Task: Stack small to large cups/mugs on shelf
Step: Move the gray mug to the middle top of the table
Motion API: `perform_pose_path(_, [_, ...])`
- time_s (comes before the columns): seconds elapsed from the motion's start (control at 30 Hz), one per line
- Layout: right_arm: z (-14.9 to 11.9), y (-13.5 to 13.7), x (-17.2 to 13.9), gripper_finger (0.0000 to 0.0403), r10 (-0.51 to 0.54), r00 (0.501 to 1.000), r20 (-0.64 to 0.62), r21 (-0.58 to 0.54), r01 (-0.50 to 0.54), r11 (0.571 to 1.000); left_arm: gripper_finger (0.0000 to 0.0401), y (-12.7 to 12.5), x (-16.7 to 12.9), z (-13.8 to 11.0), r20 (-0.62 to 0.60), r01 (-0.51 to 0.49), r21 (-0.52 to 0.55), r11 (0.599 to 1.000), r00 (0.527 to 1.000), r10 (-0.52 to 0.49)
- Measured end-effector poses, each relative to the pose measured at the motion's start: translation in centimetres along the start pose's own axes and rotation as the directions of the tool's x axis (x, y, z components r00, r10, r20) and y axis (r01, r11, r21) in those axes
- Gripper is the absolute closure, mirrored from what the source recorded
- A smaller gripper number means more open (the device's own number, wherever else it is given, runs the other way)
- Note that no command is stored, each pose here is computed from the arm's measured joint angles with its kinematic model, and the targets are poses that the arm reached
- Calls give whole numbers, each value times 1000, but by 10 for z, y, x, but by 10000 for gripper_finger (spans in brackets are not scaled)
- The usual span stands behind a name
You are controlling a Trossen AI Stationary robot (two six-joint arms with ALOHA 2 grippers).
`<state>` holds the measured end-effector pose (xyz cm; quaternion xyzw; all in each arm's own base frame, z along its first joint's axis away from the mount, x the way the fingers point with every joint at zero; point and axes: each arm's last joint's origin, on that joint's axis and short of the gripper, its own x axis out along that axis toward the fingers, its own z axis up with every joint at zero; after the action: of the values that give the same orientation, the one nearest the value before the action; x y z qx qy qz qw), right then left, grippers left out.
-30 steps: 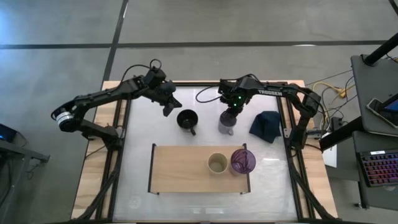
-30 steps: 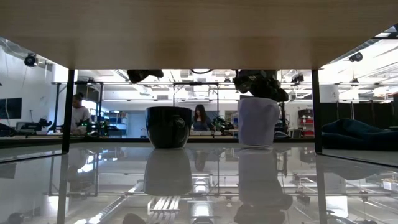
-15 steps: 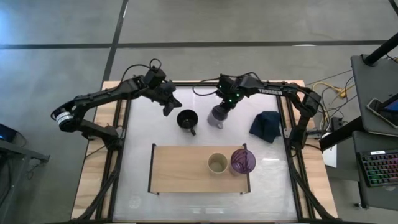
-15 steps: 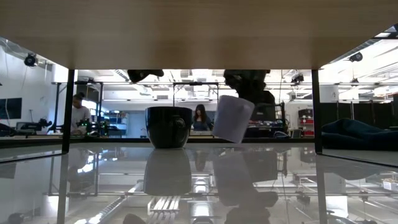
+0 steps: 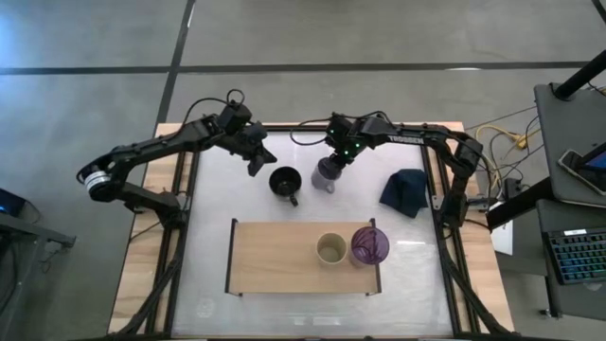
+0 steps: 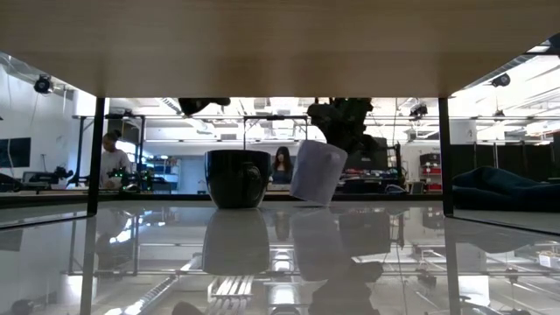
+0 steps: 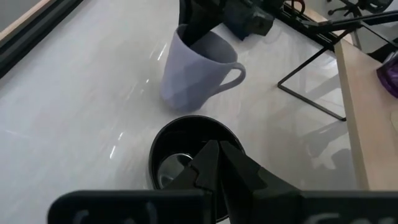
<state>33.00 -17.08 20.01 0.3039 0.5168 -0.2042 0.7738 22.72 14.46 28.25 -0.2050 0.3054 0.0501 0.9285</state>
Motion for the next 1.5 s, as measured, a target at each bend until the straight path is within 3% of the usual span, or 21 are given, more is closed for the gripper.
perform_pose_path(0.43, [22, 11, -23, 370, 30, 996, 88, -47, -25, 999, 401, -1, -1, 0, 5, 0, 3, 1000, 1000, 0])
perform_pose_path(1.3, [17, 6, -4, 368, 7, 1000, 12, -39, -6, 999, 401, -1, -1, 0, 5, 0, 3, 1000, 1000, 0])
perform_pose_path(1.5, [17, 6, -4, 342, 15, 1000, 13, -32, -15, 999, 401, -1, -1, 0, 5, 0, 4, 1000, 1000, 0])
